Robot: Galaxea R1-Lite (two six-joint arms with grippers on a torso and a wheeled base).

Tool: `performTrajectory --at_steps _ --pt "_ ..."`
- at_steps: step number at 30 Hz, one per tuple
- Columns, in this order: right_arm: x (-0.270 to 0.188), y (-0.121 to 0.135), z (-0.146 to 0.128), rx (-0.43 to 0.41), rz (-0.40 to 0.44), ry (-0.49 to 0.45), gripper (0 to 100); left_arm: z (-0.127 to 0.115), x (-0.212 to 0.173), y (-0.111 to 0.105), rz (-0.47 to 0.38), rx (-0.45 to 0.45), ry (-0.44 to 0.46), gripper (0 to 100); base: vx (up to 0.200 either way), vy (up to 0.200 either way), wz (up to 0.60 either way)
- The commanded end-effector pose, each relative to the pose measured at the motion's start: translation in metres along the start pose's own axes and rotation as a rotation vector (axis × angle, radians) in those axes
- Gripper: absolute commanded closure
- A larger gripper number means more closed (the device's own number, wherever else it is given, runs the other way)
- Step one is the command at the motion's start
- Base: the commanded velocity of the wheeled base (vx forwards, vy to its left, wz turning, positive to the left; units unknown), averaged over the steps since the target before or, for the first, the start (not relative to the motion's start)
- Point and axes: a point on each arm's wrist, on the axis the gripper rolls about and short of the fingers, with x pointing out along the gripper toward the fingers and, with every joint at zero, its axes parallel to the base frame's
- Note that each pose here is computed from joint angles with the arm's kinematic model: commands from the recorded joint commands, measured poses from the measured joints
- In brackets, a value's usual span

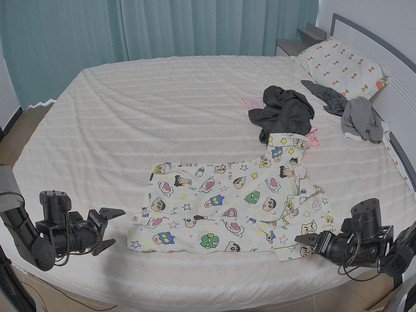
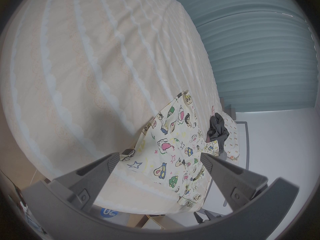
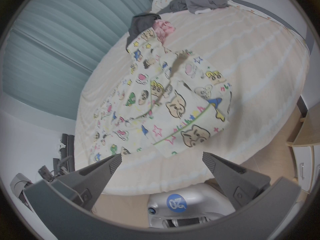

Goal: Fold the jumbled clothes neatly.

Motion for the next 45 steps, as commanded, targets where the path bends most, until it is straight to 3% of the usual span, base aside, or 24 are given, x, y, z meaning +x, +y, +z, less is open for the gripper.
performTrajectory --at_steps 1,6,10,15,23,33,45 --pt "0.002 0.013 0.017 0.016 0.077 -0.038 0 0.000 -0.001 -0.001 -0.005 0.003 -0.002 0 0.000 0.000 0.00" --pt "0.032 0.010 0.033 0.056 0.050 -0.016 0 -0.001 -0.001 -0.002 -0.013 0.006 0.006 0 0.000 0.000 0.00" --pt "0.057 -0.007 0.037 0.097 -0.003 0.043 0 -0.004 -0.001 -0.004 -0.017 0.014 0.017 0 0.000 0.000 0.00" --pt "0.078 -0.025 0.044 0.102 -0.050 0.037 0 -0.007 -0.006 -0.005 -0.024 0.019 0.020 0 0.000 0.000 0.00" --pt "0.075 -0.023 0.048 0.100 -0.020 0.006 0 -0.009 -0.009 -0.007 -0.056 0.030 0.007 0 0.000 0.000 0.00" --pt "0.001 0.009 0.050 0.044 0.175 -0.116 0 -0.011 -0.011 -0.008 -0.068 0.032 0.009 0 0.000 0.000 0.00" --pt "-0.016 0.009 0.047 0.032 0.186 -0.159 0 -0.019 -0.008 -0.011 -0.070 0.058 0.033 0 0.100 0.000 0.00"
